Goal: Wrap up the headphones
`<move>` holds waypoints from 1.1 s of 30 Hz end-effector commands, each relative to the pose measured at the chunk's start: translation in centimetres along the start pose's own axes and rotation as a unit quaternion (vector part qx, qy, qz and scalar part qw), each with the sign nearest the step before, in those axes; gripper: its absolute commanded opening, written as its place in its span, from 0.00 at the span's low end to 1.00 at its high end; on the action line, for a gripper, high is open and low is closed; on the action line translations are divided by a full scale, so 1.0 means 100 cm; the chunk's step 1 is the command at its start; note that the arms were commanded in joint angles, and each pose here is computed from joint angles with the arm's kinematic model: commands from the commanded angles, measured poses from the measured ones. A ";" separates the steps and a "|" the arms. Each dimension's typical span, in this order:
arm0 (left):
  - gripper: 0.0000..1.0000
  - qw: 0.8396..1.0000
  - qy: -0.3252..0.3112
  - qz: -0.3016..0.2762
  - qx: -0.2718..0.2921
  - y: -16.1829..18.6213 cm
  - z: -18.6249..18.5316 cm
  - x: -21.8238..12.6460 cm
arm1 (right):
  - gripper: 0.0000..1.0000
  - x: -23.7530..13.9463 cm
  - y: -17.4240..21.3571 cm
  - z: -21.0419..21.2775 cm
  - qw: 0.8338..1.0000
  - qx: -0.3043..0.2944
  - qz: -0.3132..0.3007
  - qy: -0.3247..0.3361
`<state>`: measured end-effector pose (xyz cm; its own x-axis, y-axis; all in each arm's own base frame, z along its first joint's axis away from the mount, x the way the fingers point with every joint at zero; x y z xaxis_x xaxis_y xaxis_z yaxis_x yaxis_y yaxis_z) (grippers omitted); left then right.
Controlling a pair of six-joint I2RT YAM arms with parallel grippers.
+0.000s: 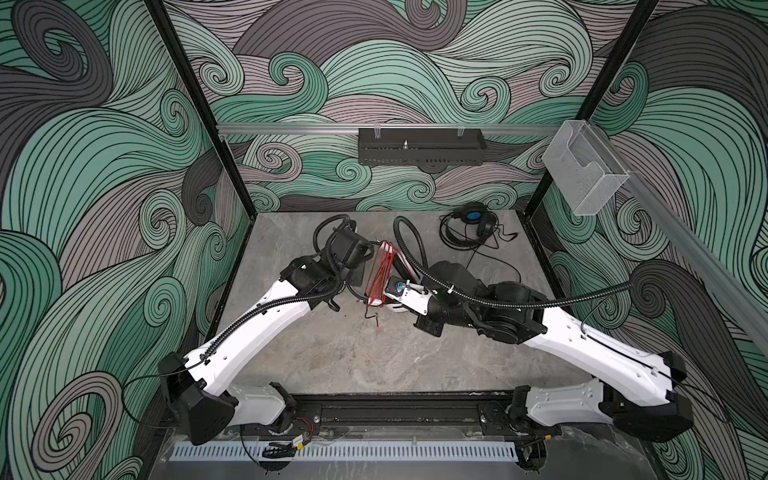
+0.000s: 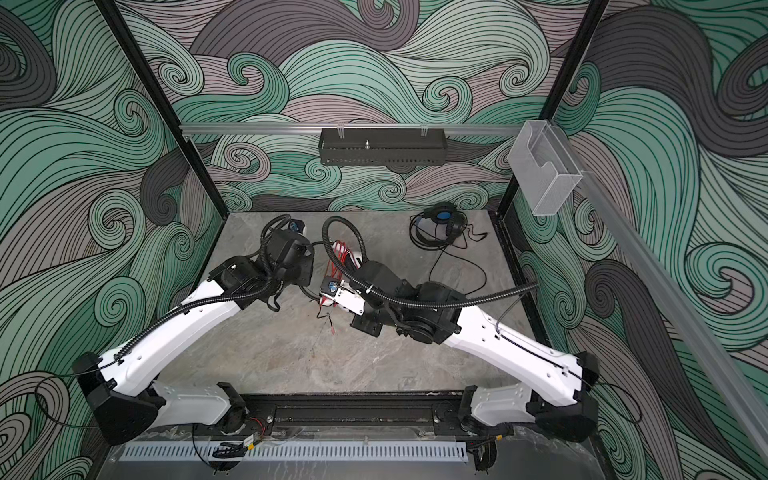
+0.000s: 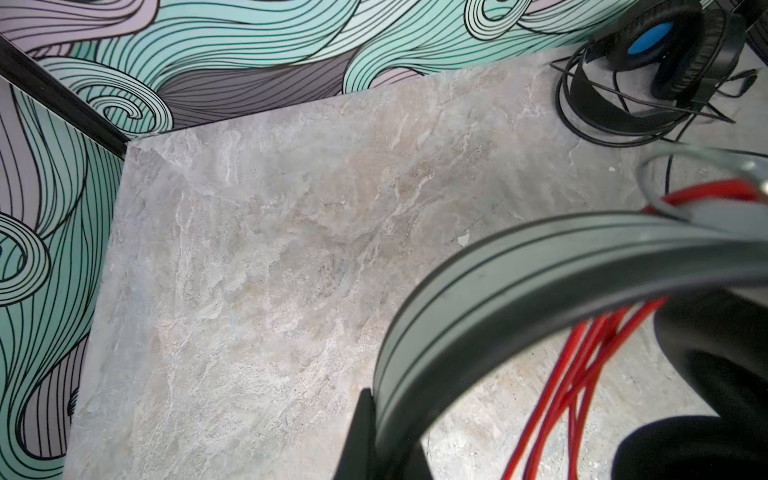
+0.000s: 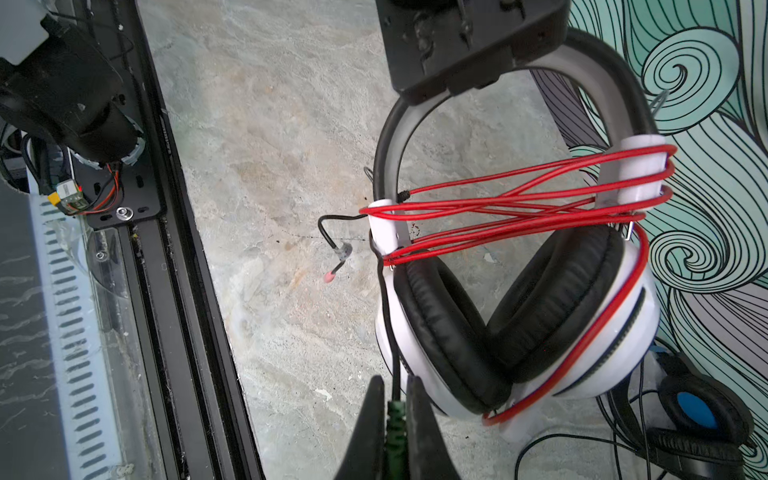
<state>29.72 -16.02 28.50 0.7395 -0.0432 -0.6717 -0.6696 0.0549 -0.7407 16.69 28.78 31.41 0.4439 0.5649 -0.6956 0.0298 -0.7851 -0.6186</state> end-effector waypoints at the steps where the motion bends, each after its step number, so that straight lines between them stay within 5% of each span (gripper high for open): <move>1: 0.00 1.000 0.011 -0.001 0.001 -0.001 0.002 -0.011 | 0.00 -0.021 -0.016 -0.008 0.999 -0.009 -0.043 0.016; 10: 0.00 0.993 0.057 0.041 0.100 0.017 -0.023 -0.017 | 0.00 0.016 -0.029 -0.030 0.999 0.000 -0.004 0.034; 22: 0.00 0.988 0.089 0.103 0.071 0.066 -0.040 0.020 | 0.00 0.104 0.037 -0.037 0.990 0.094 0.100 -0.029; 33: 0.00 0.972 0.085 0.213 0.055 0.119 -0.070 0.101 | 0.00 0.196 0.096 -0.033 0.968 0.159 0.176 -0.079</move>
<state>28.78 -19.46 13.14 0.4165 -0.0220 -0.9089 -0.8842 0.2229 -0.4106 26.42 30.59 14.28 0.1967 0.3091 -0.9305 -0.3394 -0.8689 -0.3604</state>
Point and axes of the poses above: each gripper's point midway between its finger pads, its own x axis out along the fingers, its own z axis along the line the jaws close on, y = z × x, the point moved 2 cm from there along -x, back along the fingers, and after that the axes turned 5 degrees about -x, right-handed, at the moved point
